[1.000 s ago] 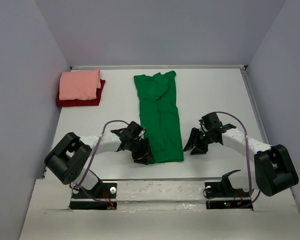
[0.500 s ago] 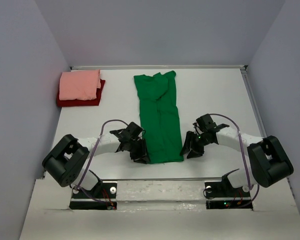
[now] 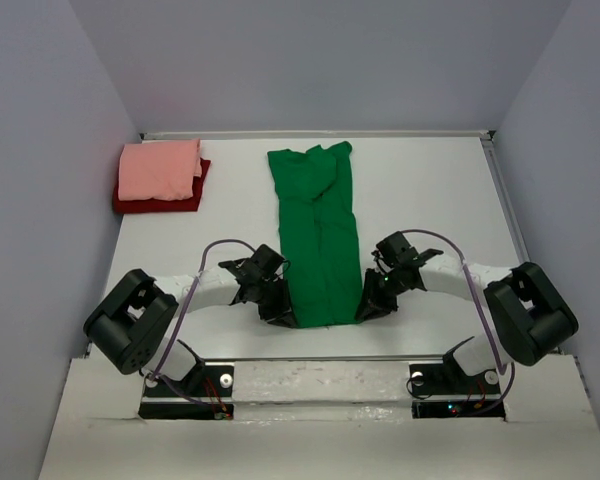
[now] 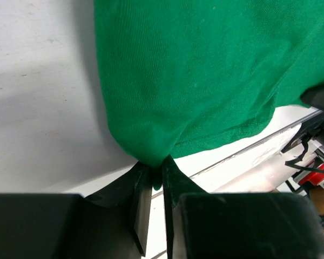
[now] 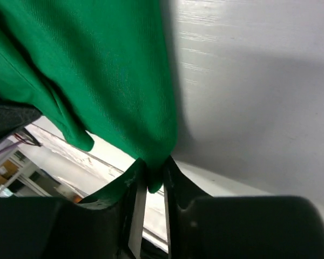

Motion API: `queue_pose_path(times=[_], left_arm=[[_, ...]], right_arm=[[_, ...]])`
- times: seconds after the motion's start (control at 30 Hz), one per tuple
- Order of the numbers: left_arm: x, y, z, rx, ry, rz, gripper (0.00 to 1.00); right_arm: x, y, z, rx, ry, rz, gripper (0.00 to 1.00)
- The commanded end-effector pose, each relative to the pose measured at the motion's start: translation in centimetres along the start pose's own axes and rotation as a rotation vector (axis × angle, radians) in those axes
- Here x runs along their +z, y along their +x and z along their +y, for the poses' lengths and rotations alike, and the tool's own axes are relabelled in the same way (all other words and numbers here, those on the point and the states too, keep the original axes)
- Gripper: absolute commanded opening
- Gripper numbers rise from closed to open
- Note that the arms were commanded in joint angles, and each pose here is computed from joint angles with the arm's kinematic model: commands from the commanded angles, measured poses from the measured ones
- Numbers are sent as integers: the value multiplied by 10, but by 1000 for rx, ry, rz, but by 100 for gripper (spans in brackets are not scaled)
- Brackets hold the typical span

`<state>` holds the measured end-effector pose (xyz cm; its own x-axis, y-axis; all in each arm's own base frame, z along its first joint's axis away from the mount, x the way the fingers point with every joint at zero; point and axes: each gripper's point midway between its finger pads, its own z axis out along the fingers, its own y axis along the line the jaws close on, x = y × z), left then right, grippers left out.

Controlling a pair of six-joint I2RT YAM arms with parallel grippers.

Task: Fold and stack the t-shirts
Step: Grab the bottom of the folded rectangular tshirt with both arms

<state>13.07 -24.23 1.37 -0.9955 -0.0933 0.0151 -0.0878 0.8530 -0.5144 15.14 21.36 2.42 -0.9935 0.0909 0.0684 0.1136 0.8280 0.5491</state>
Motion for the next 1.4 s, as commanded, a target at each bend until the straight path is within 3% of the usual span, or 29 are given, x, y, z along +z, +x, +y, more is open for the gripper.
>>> queue_pose_path(times=[0.0, 0.03, 0.2, 0.5, 1.13, 1.37], left_arm=[[3, 7, 25, 4, -86, 17, 23], [2, 8, 25, 10, -85, 18, 20], [-2, 9, 22, 11, -77, 18, 0], [-36, 17, 23, -45, -64, -67, 0], [-70, 40, 14, -70, -7, -86, 0], [-78, 25, 2, -23, -20, -130, 0]], right_arm=[[-1, -15, 14, -14, -5, -60, 13], [0, -13, 16, -22, -6, -55, 0], [1, -7, 17, -19, 26, -61, 0], [-28, 4, 10, -30, 120, -159, 0], [-68, 43, 25, -14, 87, -169, 0], [-63, 42, 23, -21, 124, -149, 0]])
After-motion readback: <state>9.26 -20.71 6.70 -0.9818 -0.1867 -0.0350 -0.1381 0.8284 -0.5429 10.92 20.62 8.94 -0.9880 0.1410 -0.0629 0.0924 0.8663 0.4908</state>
